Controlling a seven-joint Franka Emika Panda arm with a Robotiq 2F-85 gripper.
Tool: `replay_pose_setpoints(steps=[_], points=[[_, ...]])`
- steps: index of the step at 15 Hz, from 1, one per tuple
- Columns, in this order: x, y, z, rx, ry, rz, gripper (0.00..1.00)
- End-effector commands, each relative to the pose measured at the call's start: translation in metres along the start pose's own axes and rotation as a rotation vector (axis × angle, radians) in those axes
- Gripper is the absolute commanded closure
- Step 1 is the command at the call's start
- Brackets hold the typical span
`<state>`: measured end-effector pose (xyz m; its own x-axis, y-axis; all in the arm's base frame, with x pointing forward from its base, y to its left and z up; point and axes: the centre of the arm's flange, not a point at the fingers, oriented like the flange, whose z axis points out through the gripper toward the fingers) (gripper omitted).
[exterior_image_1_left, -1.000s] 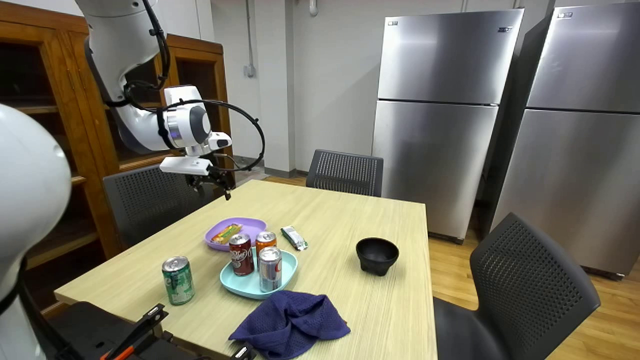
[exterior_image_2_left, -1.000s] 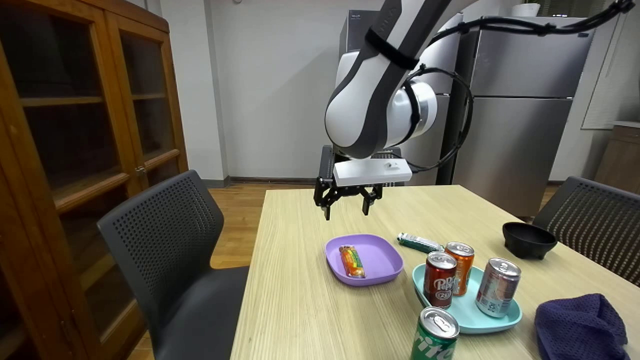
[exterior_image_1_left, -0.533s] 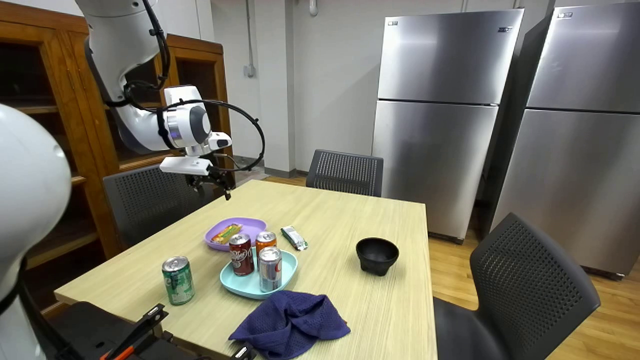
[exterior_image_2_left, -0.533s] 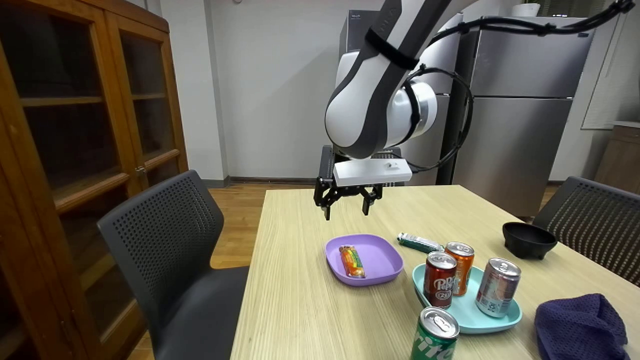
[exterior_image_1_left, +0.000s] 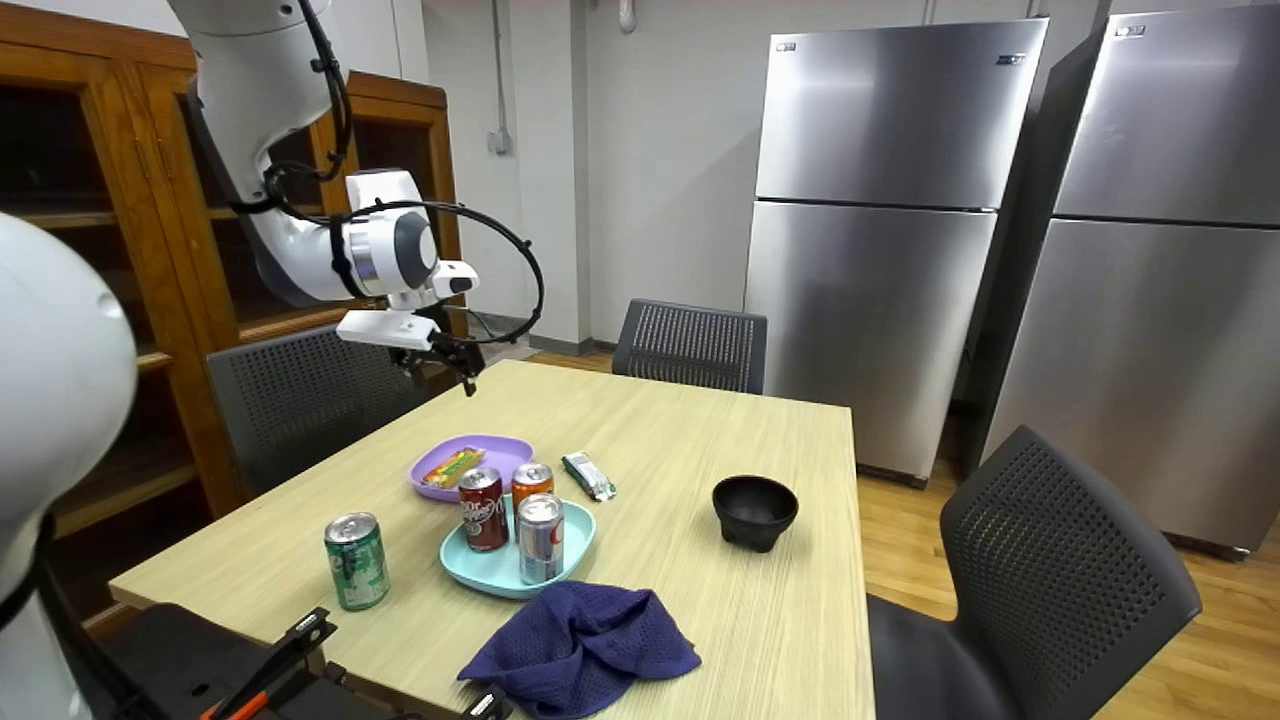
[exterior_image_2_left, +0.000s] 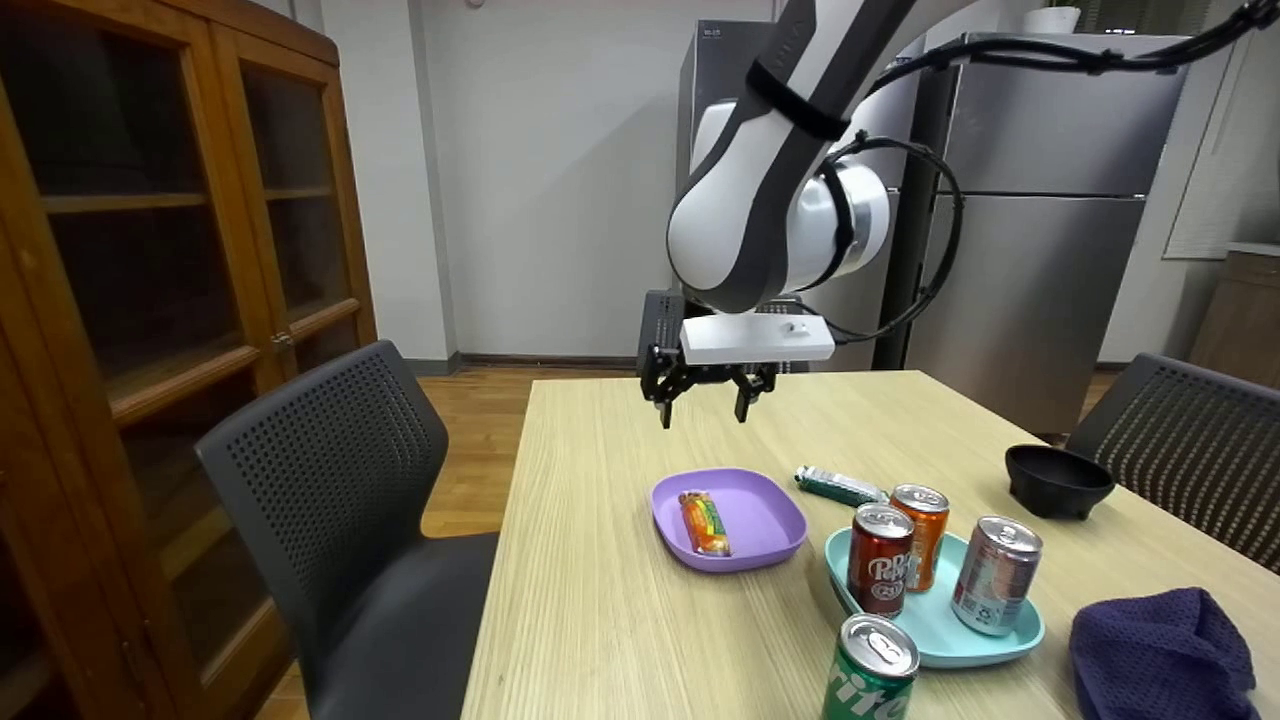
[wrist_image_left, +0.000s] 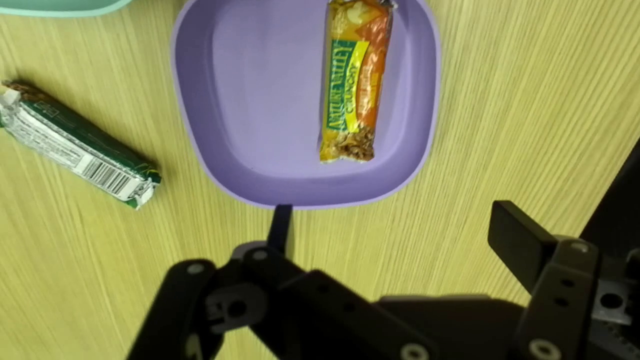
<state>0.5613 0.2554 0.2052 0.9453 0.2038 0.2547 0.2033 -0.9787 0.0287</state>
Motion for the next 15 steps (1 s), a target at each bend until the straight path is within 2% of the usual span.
replay_pose_setpoints(steps=[1,5,8,11,15], points=[[0.018,0.068,-0.022,0.027,0.061,0.097,0.00],[0.040,0.149,-0.024,0.041,0.062,0.192,0.00],[0.049,0.191,-0.027,0.041,0.080,0.304,0.00],[0.056,0.209,-0.030,0.035,0.084,0.396,0.00],[0.060,0.206,-0.024,0.022,0.056,0.514,0.00]])
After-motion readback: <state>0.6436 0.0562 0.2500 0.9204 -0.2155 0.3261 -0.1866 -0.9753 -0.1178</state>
